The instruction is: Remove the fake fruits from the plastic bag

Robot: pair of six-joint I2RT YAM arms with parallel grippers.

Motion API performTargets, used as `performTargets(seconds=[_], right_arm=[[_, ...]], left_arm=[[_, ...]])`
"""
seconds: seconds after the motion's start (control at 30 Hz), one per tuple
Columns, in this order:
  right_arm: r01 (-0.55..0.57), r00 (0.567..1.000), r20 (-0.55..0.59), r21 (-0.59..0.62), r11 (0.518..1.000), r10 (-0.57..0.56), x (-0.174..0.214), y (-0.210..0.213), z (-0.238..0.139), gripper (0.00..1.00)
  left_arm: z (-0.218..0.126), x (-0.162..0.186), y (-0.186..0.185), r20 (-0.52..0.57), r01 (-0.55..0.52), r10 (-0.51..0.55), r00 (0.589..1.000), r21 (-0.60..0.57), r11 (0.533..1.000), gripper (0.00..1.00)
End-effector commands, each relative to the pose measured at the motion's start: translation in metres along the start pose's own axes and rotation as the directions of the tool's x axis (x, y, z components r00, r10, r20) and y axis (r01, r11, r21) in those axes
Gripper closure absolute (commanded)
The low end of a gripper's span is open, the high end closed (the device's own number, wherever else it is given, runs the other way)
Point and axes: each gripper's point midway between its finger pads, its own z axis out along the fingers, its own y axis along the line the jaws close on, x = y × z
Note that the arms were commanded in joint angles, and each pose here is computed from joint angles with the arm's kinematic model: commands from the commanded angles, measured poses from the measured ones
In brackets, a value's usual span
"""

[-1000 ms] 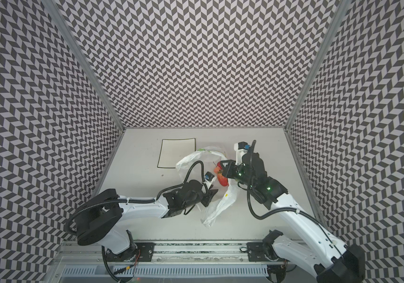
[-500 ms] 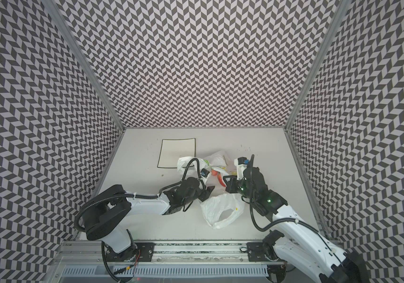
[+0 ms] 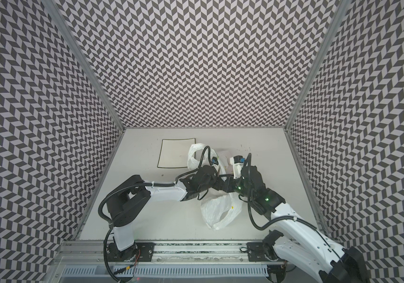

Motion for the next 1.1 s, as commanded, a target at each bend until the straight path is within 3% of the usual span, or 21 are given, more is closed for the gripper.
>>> performTargets(seconds=[0.0, 0.37, 0.6, 0.8, 0.9, 1.07], right_arm=[[0.014, 0.997, 0.081, -0.087, 0.996, -0.007, -0.025, 0.03, -0.006, 0.99], [0.012, 0.997, 0.08, -0.083, 0.996, -0.005, -0.023, 0.037, 0.003, 0.99], [-0.027, 0.995, 0.096, 0.057, 0.998, 0.022, -0.019, 0.007, 0.005, 1.0], [-0.038, 0.993, 0.111, 0.109, 0.993, 0.026, -0.019, -0.004, 0.002, 1.0], [-0.037, 0.993, 0.116, 0.112, 0.993, 0.024, -0.02, -0.004, 0.0, 1.0], [-0.043, 0.99, 0.138, 0.15, 0.988, 0.022, -0.024, -0.009, -0.004, 1.0]], left_arm=[[0.01, 0.01, 0.011, -0.071, 0.076, -0.081, 0.994, -0.064, 0.995, 0.28], [0.04, 0.016, -0.004, -0.145, 0.088, -0.089, 0.985, -0.01, 0.996, 0.2], [0.046, 0.044, 0.0, -0.229, -0.001, -0.009, 0.973, -0.043, 0.999, 0.18], [0.054, 0.063, 0.009, -0.293, -0.09, 0.059, 0.954, -0.092, 0.992, 0.13], [0.06, 0.061, 0.013, -0.29, -0.107, 0.069, 0.955, -0.118, 0.987, 0.18], [0.06, 0.052, 0.01, -0.268, -0.106, 0.07, 0.961, -0.12, 0.987, 0.4]])
